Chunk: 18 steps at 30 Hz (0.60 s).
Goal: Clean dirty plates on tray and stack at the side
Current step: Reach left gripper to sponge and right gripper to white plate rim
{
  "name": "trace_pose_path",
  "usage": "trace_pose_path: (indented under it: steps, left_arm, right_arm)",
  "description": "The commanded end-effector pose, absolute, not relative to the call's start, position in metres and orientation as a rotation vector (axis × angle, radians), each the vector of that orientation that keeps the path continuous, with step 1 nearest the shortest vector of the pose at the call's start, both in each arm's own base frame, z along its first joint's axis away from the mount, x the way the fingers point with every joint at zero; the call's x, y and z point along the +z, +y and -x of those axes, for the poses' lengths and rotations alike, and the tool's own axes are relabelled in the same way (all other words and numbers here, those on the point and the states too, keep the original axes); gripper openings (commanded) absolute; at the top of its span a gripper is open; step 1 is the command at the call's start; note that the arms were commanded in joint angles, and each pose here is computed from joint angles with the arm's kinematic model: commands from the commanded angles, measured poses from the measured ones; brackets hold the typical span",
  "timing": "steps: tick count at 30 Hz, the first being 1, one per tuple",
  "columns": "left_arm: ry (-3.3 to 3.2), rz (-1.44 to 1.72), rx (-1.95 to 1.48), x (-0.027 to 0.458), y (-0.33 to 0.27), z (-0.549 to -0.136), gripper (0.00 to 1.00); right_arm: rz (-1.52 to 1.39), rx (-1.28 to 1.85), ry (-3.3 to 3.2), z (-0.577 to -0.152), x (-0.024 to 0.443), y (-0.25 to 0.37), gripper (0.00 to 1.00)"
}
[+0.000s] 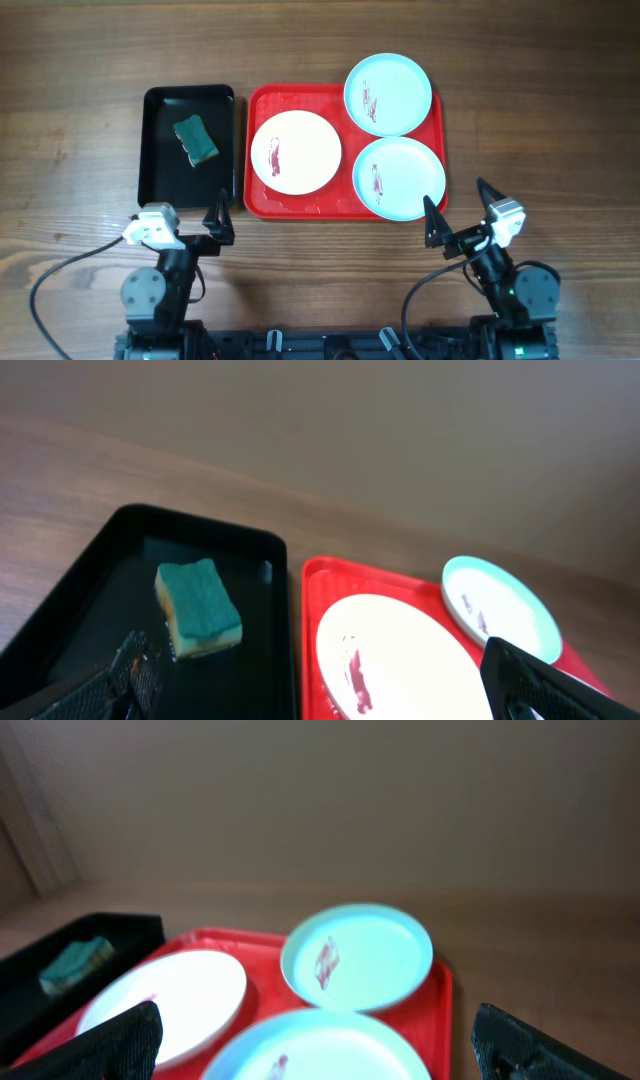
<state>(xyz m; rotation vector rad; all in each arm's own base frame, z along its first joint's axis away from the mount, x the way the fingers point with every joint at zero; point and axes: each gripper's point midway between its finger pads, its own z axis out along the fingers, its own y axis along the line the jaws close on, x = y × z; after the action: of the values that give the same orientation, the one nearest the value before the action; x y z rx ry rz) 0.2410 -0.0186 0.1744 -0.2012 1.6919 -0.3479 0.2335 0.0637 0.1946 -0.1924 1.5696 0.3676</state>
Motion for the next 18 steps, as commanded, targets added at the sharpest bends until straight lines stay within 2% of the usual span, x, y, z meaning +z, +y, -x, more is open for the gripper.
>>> trace_pose_path:
  steps: [1, 10, 18]
  left_arm:
    - [1.682, 0.198, -0.362, 0.214, -0.021, -0.238, 1.0]
    - [1.811, 0.223, -0.354, 0.272, -0.021, -0.246, 1.0]
    - [2.047, 0.272, -0.338, 0.288, -0.021, -0.261, 1.0]
  right_arm:
    - [0.245, 0.43, 1.505, -0.222, 0.242, 0.075, 1.0]
    - [0.274, 0.45, 1.658, -0.232, 0.293, 0.081, 1.0]
    - [0.342, 0.541, 1.9, -0.257, 0.301, 0.096, 1.0]
